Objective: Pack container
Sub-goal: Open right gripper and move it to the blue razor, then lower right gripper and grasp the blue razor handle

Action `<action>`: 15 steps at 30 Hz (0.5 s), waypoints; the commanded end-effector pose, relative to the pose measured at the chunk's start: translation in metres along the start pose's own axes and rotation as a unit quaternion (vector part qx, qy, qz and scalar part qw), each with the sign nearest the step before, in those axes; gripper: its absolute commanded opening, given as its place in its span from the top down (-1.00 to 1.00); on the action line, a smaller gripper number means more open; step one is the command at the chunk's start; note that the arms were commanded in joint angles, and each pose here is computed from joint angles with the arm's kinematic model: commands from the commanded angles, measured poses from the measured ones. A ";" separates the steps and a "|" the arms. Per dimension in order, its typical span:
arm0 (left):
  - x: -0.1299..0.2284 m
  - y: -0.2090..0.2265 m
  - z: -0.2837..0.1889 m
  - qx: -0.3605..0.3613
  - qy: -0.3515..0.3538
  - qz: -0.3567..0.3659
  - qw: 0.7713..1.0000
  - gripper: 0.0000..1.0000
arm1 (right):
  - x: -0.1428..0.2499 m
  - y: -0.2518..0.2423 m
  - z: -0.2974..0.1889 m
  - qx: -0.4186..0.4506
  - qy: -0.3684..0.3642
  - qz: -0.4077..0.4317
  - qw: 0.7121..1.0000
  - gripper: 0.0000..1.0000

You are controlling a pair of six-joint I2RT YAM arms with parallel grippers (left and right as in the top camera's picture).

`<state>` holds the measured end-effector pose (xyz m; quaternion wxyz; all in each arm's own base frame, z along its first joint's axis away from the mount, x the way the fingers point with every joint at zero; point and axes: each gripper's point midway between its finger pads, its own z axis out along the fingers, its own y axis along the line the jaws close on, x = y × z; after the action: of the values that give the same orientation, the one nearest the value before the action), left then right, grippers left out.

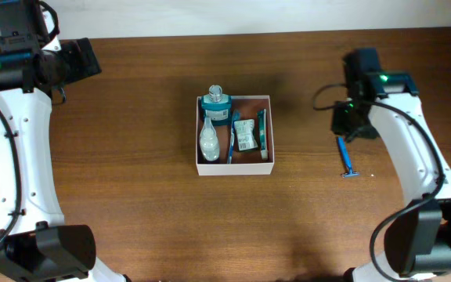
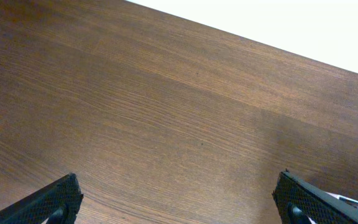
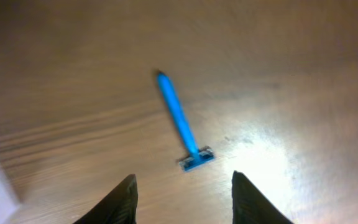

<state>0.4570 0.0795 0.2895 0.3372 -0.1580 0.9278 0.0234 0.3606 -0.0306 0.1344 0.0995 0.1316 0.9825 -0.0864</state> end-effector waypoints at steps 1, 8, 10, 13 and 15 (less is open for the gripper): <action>-0.001 -0.001 0.000 0.003 -0.001 -0.003 1.000 -1.00 | 0.022 -0.029 0.040 0.022 0.040 0.033 0.998 0.17; -0.001 -0.001 0.000 0.003 -0.001 -0.003 1.000 -0.99 | 0.046 -0.019 0.090 -0.030 0.049 -0.012 0.998 -0.03; -0.001 -0.001 0.000 0.003 -0.001 -0.003 1.000 -1.00 | 0.047 -0.012 0.099 -0.046 0.036 -0.039 0.998 -0.10; -0.001 -0.001 0.000 0.003 -0.001 -0.003 1.000 -1.00 | 0.043 -0.012 0.105 -0.045 0.020 -0.043 0.998 -0.15; -0.001 -0.001 0.000 0.003 -0.001 -0.003 1.000 -1.00 | 0.040 -0.011 0.106 -0.046 0.012 -0.046 0.998 -0.16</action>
<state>0.4570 0.0796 0.2895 0.3372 -0.1581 0.9278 0.0236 0.3378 -0.0547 0.0289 0.0873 0.1050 0.9893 -0.0512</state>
